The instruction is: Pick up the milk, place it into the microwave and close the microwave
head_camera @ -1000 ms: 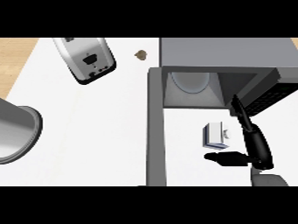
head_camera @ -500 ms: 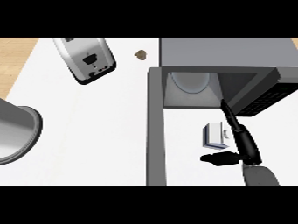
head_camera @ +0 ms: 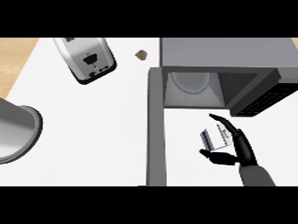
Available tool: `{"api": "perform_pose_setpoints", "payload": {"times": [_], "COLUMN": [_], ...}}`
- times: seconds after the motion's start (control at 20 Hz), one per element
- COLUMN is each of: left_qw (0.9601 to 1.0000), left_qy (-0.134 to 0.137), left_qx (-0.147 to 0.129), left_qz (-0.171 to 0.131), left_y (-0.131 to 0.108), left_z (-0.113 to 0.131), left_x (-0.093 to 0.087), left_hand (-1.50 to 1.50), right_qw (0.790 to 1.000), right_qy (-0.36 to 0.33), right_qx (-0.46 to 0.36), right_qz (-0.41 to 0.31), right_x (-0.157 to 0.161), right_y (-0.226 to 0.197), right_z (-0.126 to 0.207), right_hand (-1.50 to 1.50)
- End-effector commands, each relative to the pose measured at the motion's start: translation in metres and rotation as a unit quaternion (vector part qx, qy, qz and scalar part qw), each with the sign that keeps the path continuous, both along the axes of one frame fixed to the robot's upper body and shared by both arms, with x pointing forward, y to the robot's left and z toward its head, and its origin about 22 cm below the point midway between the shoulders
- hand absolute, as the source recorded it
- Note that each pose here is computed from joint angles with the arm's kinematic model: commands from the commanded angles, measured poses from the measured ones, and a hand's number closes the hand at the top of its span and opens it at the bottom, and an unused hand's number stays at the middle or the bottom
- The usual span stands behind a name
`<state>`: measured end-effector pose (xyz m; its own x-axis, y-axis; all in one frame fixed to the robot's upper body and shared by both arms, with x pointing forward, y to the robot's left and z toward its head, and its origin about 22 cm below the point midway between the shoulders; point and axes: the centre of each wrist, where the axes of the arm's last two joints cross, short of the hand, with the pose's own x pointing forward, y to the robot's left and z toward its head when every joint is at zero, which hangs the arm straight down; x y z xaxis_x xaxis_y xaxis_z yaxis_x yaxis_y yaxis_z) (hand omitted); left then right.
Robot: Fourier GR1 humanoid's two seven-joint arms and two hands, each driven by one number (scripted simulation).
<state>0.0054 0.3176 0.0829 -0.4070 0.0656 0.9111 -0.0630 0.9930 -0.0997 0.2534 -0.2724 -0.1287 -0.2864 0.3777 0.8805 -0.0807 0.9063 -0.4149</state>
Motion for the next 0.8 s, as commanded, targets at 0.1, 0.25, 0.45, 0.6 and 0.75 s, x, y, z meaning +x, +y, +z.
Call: {"api": "perform_pose_setpoints", "payload": {"times": [0.1,0.25,0.45,0.6,0.75], "left_qw": [0.9999,1.0,0.9999,0.9999,0.9997], "left_qy": [0.0,0.006,-0.01,-0.012,-0.007], "left_qx": [-0.006,-0.001,-0.005,0.004,-0.01], "left_qz": [-0.008,-0.002,0.003,-0.004,-0.02], "left_y": [0.0,0.007,-0.006,0.014,0.004], "left_z": [-0.011,-0.012,0.001,0.003,0.0], "left_x": [0.002,-0.006,0.01,-0.013,0.005], "left_hand": [-1.5,-1.5,-1.5,-1.5,-1.5], "right_qw": [0.997,0.995,0.993,0.994,0.994], "right_qy": [-0.017,-0.013,-0.012,-0.048,-0.044], "right_qx": [-0.073,-0.1,-0.12,-0.101,-0.097], "right_qz": [-0.016,-0.005,0.002,0.004,-0.018], "right_x": [0.005,0.018,0.02,-0.005,0.025], "right_y": [-0.013,-0.011,-0.005,-0.004,0.008], "right_z": [-0.013,-0.006,-0.014,-0.031,-0.017], "right_hand": [1.5,1.5,1.5,1.5,1.5]}}
